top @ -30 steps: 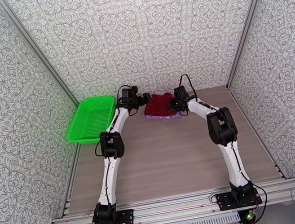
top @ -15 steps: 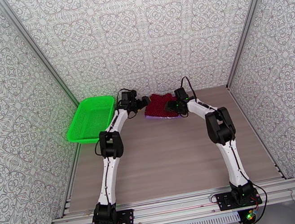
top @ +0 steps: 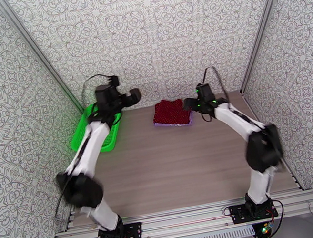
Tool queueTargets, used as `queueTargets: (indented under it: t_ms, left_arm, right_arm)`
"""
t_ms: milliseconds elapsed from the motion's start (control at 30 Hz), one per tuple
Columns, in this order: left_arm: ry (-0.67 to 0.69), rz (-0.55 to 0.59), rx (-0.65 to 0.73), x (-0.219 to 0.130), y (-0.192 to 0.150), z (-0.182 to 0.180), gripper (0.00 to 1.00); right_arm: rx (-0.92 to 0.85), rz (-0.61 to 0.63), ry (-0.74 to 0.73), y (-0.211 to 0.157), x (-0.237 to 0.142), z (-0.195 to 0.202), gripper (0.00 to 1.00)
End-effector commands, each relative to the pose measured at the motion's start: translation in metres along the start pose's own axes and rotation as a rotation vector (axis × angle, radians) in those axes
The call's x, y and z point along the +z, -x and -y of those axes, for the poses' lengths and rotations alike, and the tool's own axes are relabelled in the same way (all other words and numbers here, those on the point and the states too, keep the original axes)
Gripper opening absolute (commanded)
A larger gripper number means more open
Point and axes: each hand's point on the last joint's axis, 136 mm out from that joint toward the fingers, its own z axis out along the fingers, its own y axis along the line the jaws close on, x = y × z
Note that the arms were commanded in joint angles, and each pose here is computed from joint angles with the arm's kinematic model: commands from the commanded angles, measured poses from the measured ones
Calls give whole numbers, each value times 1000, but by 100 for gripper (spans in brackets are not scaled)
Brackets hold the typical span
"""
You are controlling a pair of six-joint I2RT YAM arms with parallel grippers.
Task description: Fold and stack the mixed laundry pile
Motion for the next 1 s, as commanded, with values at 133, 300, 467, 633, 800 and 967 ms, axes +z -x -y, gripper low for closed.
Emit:
queueTargets:
  t_ms: [133,300,467,633,800,967]
  left_arm:
    - [99,232,64,-80,-83,-68,99]
    - [395,301,-34,-139,-132,-128,99]
    - [618,277,182,-166,-179,-162,99]
    - [620,234,201,-154,-211,-196,99]
    - [528,226,222,-117,-218,-206,99]
    - [527,128,192,-95,-228,-221,100]
  right_arm:
    - [-209,360,-238,-26,-85,89,99]
    - [-337,485,-279,-88,-103,129,98]
    - [-292,412,-300,-126,-89,151,99]
    - [-269,506,-286,-113,-77,151,99]
    - [-313,514,-244,-105,-55,151,99]
    - [-260,412,-205,-115,-26,170,99]
